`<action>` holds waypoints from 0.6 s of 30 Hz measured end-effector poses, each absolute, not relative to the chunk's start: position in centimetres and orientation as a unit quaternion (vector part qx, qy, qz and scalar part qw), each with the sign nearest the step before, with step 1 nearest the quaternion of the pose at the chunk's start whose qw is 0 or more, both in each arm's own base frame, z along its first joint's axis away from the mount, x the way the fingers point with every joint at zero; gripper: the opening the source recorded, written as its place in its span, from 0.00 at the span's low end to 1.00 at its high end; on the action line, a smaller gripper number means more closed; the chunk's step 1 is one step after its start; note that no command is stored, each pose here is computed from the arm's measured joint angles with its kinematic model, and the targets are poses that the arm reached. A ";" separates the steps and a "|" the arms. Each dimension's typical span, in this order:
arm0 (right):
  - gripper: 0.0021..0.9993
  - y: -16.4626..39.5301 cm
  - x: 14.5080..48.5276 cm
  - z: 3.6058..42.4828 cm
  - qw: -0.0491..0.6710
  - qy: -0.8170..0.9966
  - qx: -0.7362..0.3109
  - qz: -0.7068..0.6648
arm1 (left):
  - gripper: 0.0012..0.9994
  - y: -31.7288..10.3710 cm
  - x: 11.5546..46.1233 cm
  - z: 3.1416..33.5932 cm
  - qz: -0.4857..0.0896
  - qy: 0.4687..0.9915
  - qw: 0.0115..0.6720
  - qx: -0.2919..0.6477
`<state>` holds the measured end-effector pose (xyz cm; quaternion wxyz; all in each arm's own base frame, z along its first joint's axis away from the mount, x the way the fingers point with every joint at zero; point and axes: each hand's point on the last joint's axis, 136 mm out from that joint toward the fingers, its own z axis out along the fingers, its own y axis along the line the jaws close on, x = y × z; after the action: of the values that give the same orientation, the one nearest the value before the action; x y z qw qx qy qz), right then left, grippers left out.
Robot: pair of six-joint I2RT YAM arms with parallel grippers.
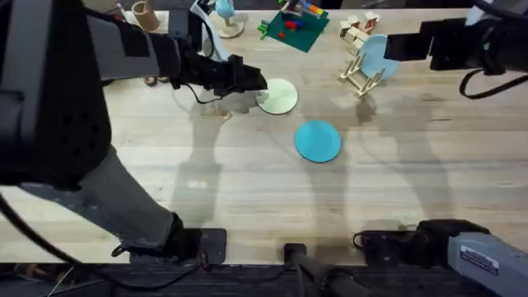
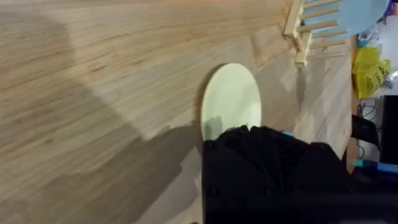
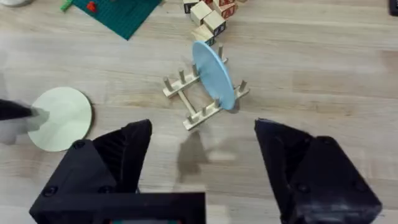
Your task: Pick up the plates from the table one by one and place each into a slot on the dish rack.
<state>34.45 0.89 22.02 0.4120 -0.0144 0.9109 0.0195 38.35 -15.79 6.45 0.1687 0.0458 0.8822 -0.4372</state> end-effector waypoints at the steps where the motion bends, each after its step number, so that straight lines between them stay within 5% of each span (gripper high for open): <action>1: 1.00 0.9 34.4 22.0 0.412 0.911 -0.014 0.019 | 0.04 -15.8 38.4 6.2 -0.437 0.882 0.167 0.045; 18: 1.00 0.9 34.5 22.0 0.412 0.911 -0.014 0.019 | 0.04 -16.5 38.6 3.4 -0.479 0.868 0.127 0.035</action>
<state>34.45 0.89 22.01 0.4118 -0.0144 0.9109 0.0195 38.57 -16.53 3.44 0.1266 0.0351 0.8679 -0.4790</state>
